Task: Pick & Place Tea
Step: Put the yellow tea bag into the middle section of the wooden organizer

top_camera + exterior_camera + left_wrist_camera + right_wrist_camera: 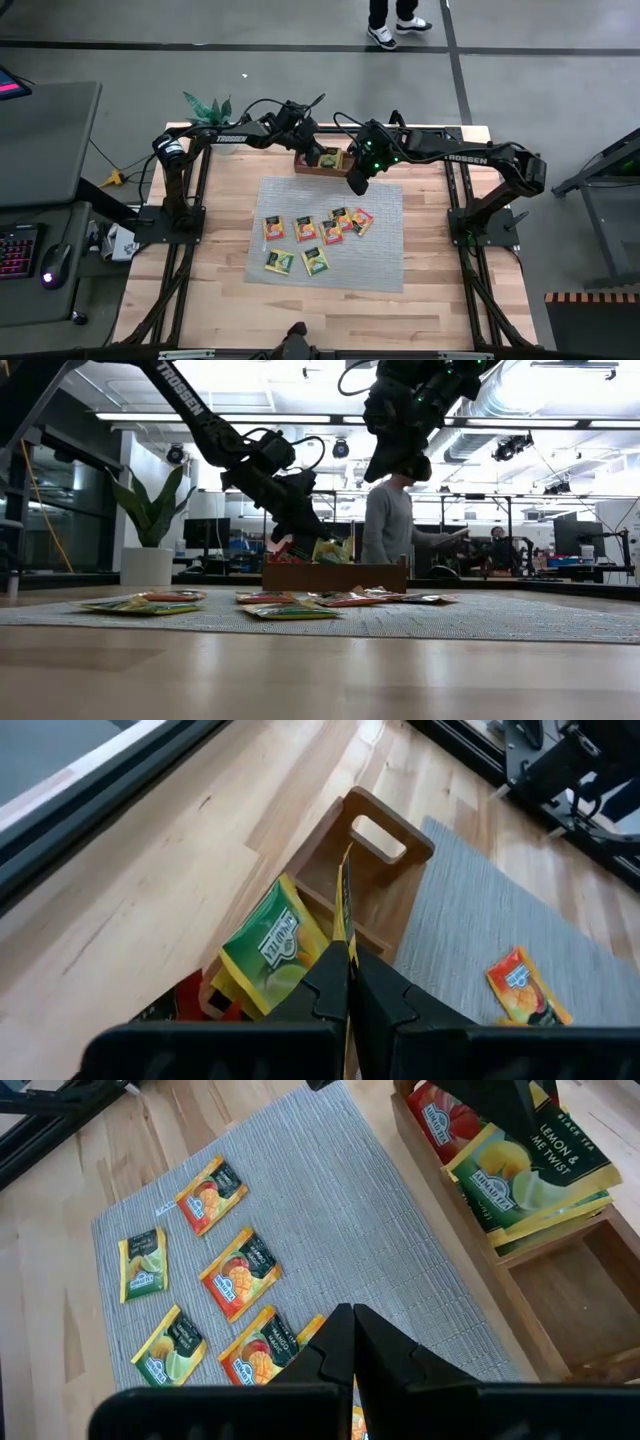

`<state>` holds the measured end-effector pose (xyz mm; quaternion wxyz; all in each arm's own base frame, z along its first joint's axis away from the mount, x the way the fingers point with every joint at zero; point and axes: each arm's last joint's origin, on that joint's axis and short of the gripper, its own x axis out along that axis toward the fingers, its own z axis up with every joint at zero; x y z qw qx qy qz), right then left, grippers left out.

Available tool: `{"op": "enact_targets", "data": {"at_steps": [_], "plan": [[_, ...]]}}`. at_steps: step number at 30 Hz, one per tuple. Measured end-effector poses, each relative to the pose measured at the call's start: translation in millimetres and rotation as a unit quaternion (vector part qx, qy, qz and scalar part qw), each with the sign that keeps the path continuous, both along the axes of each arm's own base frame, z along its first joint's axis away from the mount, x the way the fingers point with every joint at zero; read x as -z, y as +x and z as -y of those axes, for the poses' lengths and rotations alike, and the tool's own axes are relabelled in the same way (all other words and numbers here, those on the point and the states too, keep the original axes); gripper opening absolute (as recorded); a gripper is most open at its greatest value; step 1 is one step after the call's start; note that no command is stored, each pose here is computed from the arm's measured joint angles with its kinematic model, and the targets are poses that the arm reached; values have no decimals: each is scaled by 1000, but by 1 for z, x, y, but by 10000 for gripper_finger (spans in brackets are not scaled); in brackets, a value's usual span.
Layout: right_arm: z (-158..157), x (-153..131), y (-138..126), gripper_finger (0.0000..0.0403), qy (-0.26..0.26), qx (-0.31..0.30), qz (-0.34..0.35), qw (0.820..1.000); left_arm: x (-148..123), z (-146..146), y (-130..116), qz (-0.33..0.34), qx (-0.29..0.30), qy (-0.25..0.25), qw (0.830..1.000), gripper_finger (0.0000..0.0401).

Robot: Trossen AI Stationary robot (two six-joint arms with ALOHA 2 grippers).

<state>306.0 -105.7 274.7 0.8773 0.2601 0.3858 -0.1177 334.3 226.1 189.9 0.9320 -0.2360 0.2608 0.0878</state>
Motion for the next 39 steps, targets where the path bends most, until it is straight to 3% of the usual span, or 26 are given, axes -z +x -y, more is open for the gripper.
{"op": "enact_targets", "data": {"at_steps": [6, 24, 39], "plan": [[0, 0, 0, 0, 0, 0, 0, 1000, 1, 1, -1, -4, -7, -23, 1000, 0], [0, 0, 0, 0, 2, -1, 1, 1000, 2, 1, -1, -8, -11, -26, 1000, 4], [0, 0, 0, 0, 1, -3, 1, 1000, 2, 0, -1, -13, -31, -24, 999, 161]]}}
